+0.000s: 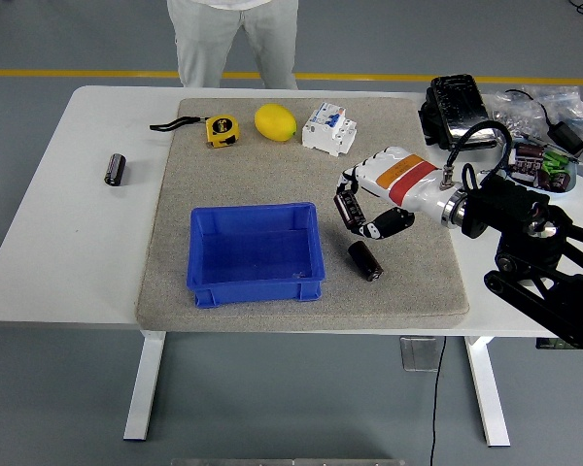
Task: Pick up the battery,place it into the box
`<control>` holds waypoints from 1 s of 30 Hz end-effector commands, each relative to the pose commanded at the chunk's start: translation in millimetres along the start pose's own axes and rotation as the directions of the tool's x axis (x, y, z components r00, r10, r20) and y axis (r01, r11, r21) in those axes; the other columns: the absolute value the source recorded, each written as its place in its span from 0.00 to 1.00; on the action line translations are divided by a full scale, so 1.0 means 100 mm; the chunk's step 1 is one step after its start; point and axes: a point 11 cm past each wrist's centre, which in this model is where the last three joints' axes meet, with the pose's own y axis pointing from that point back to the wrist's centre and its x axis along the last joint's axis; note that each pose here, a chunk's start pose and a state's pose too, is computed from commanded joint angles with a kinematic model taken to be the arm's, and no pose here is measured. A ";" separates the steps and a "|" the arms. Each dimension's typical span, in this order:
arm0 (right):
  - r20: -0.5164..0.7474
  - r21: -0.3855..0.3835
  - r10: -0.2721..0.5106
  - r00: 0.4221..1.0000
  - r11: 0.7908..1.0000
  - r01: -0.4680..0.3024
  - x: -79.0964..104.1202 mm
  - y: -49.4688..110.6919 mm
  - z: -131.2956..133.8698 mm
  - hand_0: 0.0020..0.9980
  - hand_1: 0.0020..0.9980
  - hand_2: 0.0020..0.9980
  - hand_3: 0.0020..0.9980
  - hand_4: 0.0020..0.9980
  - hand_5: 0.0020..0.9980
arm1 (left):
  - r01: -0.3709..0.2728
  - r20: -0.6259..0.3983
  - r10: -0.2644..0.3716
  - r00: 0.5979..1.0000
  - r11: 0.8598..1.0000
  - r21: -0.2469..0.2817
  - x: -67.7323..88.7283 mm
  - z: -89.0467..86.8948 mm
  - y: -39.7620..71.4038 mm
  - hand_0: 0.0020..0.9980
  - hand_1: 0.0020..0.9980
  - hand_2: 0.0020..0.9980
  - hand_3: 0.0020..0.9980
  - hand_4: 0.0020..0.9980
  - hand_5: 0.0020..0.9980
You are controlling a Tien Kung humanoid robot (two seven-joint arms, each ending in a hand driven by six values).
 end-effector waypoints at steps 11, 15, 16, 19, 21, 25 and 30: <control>0.037 0.150 -0.009 0.999 0.989 0.004 0.07 -0.35 -0.67 0.57 0.58 0.59 0.55 0.77 0.26 | 0.000 -0.019 0.000 1.000 1.000 0.007 0.00 -0.03 0.00 0.74 0.72 0.78 0.61 0.63 0.47; 0.019 0.170 -0.043 0.999 0.985 0.039 0.01 -0.45 -0.81 0.68 0.68 0.72 0.80 0.88 0.30 | 0.000 -0.021 0.001 1.000 1.000 0.007 -0.01 -0.02 0.00 0.74 0.72 0.78 0.61 0.63 0.47; 0.014 0.175 -0.048 0.999 0.984 0.045 0.00 -0.47 -0.83 0.68 0.68 0.72 0.80 0.88 0.30 | -0.001 -0.021 0.001 1.000 1.000 0.007 0.00 -0.02 0.00 0.74 0.72 0.78 0.61 0.63 0.47; 0.004 0.183 -0.056 0.998 0.982 0.055 -0.01 -0.50 -0.86 0.68 0.68 0.72 0.80 0.88 0.30 | -0.002 -0.022 0.002 1.000 1.000 0.006 0.01 -0.01 0.00 0.74 0.72 0.78 0.61 0.63 0.47; -0.002 0.186 -0.052 0.999 0.981 0.051 0.01 -0.51 -0.86 0.79 0.79 0.85 0.91 0.91 0.30 | -0.004 -0.022 0.004 1.000 1.000 0.005 0.01 -0.01 0.00 0.74 0.72 0.78 0.61 0.63 0.48; -0.008 0.185 -0.037 0.999 0.982 0.038 0.05 -0.51 -0.83 0.79 0.79 0.85 0.91 0.91 0.30 | -0.004 -0.023 0.004 1.000 1.000 0.004 0.02 -0.01 0.00 0.74 0.72 0.78 0.61 0.63 0.48; -0.018 0.161 -0.022 1.000 0.987 0.025 0.13 -0.47 -0.70 0.84 0.85 0.89 0.94 0.92 0.30 | -0.005 -0.023 0.005 1.000 1.000 0.001 0.01 0.00 0.00 0.75 0.72 0.78 0.61 0.63 0.48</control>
